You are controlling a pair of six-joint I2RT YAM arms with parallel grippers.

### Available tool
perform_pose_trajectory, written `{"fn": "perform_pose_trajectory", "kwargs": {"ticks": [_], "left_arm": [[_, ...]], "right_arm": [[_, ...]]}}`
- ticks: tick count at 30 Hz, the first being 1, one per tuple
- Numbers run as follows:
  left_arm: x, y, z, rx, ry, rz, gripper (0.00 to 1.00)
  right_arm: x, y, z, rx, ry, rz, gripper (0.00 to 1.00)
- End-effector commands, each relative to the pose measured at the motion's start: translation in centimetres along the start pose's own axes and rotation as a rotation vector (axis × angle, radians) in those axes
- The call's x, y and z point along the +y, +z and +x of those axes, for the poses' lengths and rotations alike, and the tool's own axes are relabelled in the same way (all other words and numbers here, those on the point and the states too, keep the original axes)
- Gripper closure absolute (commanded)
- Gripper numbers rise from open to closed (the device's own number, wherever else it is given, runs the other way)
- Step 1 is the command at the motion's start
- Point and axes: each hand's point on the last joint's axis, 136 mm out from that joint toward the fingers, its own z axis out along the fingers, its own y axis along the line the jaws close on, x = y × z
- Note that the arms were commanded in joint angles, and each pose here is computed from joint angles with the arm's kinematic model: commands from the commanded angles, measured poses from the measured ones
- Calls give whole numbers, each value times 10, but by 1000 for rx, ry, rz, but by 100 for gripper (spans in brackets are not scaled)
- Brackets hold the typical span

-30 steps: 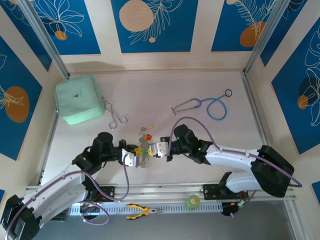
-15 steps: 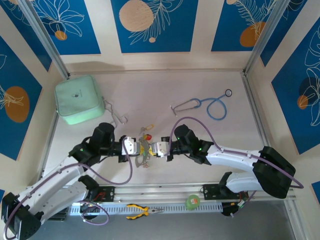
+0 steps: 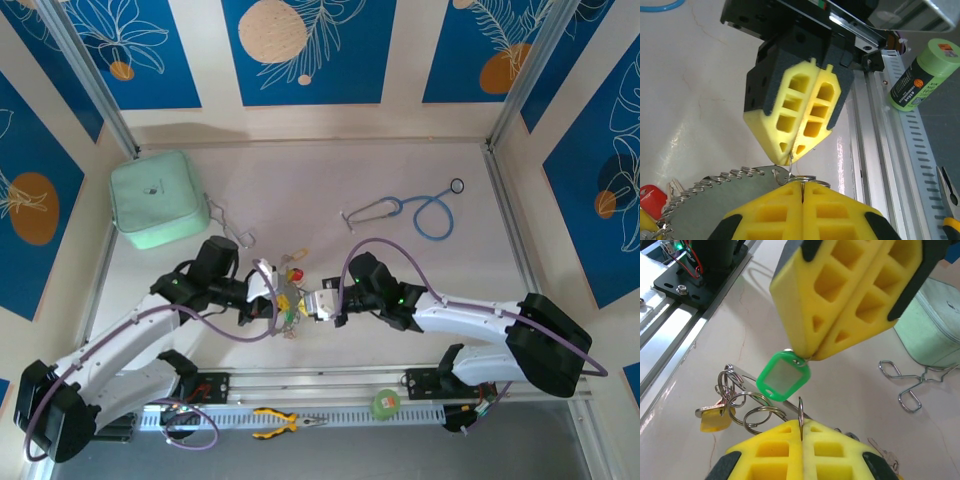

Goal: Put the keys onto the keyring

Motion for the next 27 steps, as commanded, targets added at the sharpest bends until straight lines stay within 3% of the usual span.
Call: {"fn": "perform_pose_trajectory", "kwargs": {"ticks": [1, 27], "left_arm": [[-2, -3, -10, -37, -49, 38, 100], [-2, 2, -3, -40, -207, 145, 100]], "right_arm": [[3, -3, -11, -45, -41, -9, 100], [2, -2, -16, -57, -66, 2, 100]]}}
